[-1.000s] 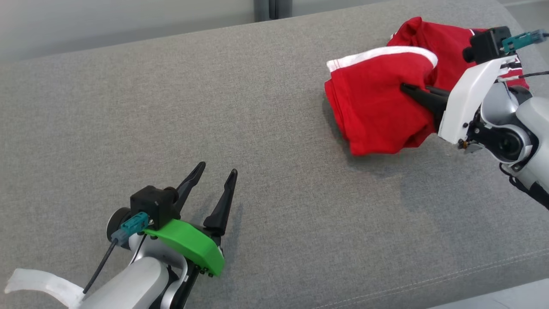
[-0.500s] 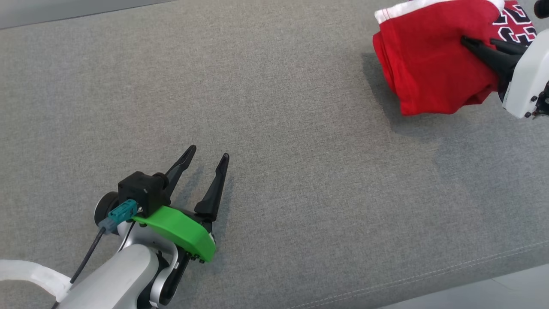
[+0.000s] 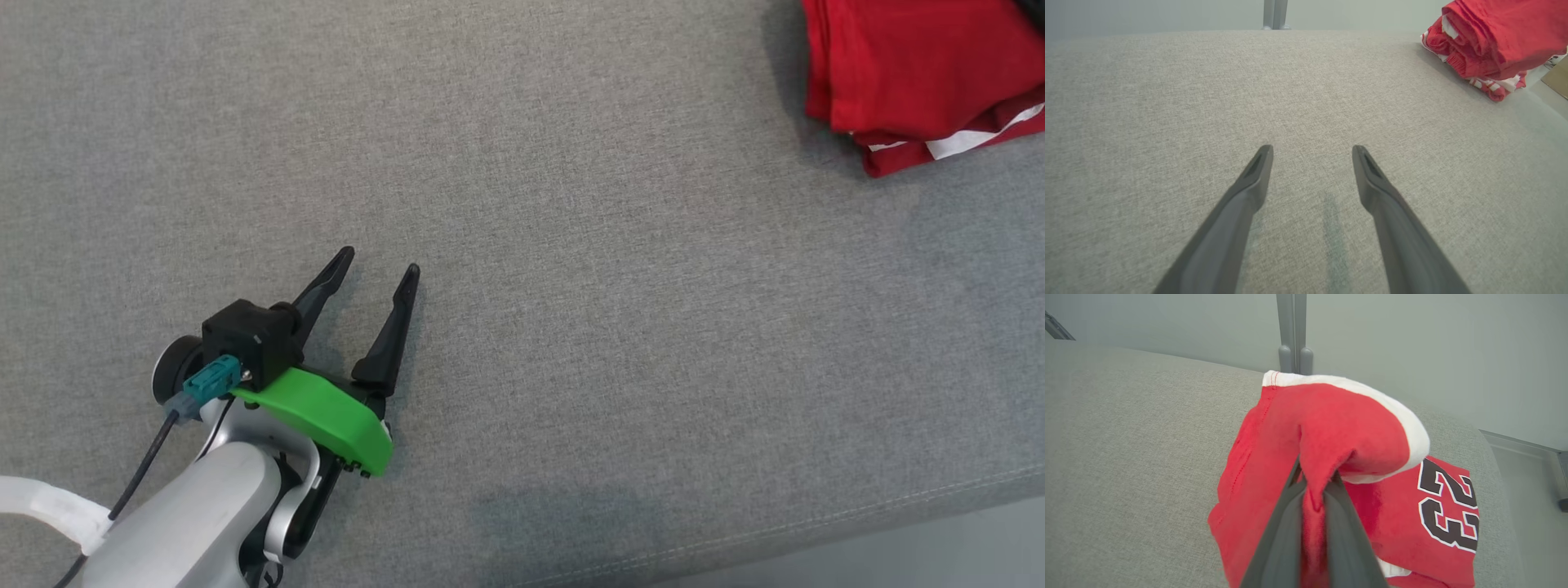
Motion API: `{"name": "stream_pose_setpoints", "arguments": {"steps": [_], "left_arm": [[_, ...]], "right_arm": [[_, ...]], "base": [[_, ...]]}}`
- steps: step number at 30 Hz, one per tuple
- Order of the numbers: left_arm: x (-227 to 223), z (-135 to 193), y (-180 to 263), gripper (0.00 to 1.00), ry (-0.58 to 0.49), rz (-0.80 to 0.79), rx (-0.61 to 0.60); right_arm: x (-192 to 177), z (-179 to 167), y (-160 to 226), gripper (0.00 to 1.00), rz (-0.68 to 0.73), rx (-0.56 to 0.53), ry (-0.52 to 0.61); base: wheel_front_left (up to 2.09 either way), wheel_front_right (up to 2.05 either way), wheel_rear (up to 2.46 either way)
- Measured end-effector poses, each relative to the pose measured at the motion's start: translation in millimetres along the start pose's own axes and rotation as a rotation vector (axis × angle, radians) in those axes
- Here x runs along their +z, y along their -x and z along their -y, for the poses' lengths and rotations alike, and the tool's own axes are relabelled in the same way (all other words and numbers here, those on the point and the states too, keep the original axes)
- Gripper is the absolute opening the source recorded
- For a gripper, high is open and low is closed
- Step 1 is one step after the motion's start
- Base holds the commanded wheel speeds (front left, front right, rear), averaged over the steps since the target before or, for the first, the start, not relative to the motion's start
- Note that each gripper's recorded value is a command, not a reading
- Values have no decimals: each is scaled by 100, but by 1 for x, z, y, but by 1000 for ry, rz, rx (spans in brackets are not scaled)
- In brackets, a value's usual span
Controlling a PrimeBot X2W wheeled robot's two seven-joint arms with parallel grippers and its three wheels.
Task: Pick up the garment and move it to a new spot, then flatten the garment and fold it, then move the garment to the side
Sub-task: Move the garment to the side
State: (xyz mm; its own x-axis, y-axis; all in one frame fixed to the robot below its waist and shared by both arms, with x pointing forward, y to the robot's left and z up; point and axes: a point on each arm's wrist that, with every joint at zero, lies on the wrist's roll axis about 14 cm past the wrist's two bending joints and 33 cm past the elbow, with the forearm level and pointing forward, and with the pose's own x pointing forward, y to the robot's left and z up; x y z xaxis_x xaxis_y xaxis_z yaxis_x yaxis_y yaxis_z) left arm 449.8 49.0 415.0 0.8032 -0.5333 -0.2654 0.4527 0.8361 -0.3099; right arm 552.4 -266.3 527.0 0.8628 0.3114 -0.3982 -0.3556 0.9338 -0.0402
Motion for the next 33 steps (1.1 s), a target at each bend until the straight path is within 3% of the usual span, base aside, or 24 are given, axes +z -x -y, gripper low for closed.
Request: {"name": "stream_pose_setpoints", "arguments": {"steps": [13, 14, 15, 16, 17, 21, 27, 33], "left_arm": [[-22, -23, -11, 100, 9, -48, 22], [-23, -24, -12, 100, 11, -51, 24], [-25, -25, -13, 100, 13, -54, 26], [-26, -26, -13, 100, 14, -57, 26], [-27, -26, -14, 100, 15, -59, 26], [-28, -28, -17, 100, 14, -60, 24], [-25, -28, -17, 100, 4, -57, 25], [-15, -24, -10, 100, -7, -35, 29]], "right_arm": [[-46, 58, -25, 0, -103, -125, 113], [-49, 65, -24, 34, -108, -143, 120], [-51, 73, -24, 34, -110, -167, 127], [-52, 82, -23, 93, -108, -194, 134], [-55, 90, -22, 100, -109, -220, 139], [-71, 105, -25, 100, -133, -287, 114], [-84, 100, -31, 100, -135, -304, 62], [-79, 101, -18, 100, -121, -332, 39]], "base": [[0, 0, 0], [0, 0, 0], [0, 0, 0], [0, 0, 0], [0, 0, 0], [0, 0, 0], [0, 0, 0], [0, 0, 0]]}}
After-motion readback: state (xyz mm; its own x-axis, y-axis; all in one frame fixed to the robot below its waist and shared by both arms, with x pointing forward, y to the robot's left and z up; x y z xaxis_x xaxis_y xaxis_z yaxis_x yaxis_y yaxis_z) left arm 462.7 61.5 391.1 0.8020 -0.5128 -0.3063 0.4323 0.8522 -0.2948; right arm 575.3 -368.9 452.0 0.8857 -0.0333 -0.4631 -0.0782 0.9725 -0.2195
